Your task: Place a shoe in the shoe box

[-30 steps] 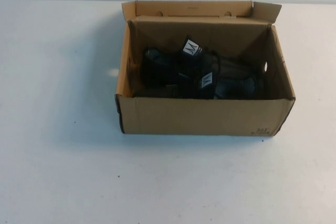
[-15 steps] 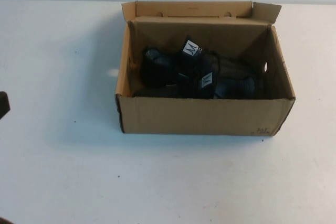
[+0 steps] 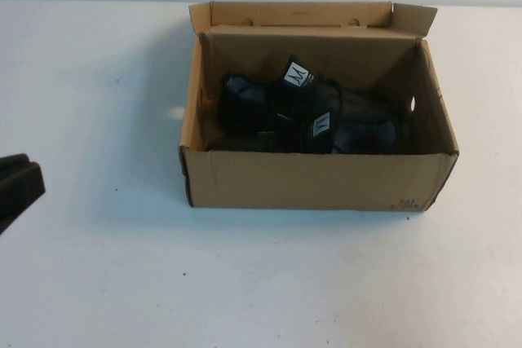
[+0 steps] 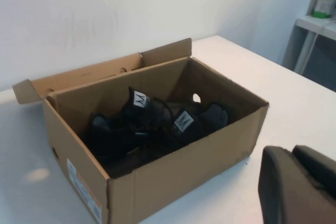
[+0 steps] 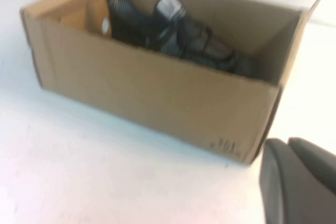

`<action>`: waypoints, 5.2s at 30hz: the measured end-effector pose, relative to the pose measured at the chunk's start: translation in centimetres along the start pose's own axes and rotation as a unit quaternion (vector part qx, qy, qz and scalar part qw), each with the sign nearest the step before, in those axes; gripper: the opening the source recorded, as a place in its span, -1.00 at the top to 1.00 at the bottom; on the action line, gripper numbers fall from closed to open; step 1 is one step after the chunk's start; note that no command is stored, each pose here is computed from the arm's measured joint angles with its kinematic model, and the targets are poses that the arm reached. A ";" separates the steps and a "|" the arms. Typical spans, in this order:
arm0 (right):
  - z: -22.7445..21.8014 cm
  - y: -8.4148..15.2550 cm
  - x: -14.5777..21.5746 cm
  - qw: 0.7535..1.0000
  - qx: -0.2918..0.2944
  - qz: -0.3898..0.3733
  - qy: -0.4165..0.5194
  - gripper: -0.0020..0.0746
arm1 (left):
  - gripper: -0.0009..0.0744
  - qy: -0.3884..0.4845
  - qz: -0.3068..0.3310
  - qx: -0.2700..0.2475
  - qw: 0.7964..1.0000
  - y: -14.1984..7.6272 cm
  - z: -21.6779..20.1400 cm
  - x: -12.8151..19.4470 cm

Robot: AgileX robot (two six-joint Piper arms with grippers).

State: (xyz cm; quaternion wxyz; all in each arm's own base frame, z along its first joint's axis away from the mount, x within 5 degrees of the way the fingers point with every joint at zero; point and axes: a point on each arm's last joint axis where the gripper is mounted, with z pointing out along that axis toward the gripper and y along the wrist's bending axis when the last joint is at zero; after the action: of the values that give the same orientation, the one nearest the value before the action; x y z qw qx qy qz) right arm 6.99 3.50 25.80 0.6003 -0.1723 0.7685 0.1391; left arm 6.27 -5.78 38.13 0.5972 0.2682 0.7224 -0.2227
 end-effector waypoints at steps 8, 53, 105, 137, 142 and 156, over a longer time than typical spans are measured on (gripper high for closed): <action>0.0 0.5 1.4 0.997 -0.027 0.000 0.070 0.99 | 0.98 0.013 -0.002 0.014 1.000 -0.3 0.0 0.2; -0.2 0.7 2.0 0.994 -0.039 0.000 0.102 0.99 | 0.98 -0.025 -0.065 -0.273 0.960 3.2 -0.1 19.8; -3.9 0.3 1.4 0.994 0.100 0.023 -0.045 0.99 | 0.98 0.066 -0.050 -0.259 0.962 3.1 -0.1 21.5; -0.7 -1.9 8.7 0.980 0.163 0.110 -0.004 0.99 | 0.98 0.067 -0.051 -0.259 0.962 3.1 -0.1 21.5; -0.7 -1.9 8.7 0.981 0.160 0.114 -0.004 0.99 | 0.98 0.067 -0.051 -0.259 0.962 3.1 -0.1 21.5; -0.7 -1.9 8.7 0.980 0.159 0.117 -0.004 0.99 | 0.98 0.067 -0.051 -0.259 0.962 3.1 -0.1 21.5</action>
State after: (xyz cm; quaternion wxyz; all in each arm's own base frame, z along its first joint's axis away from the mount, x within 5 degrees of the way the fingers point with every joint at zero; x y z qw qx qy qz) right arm 5.27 0.68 17.51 0.6026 0.0170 0.7933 0.0852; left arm 5.16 -0.76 17.00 0.5848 0.0814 0.8061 -0.0395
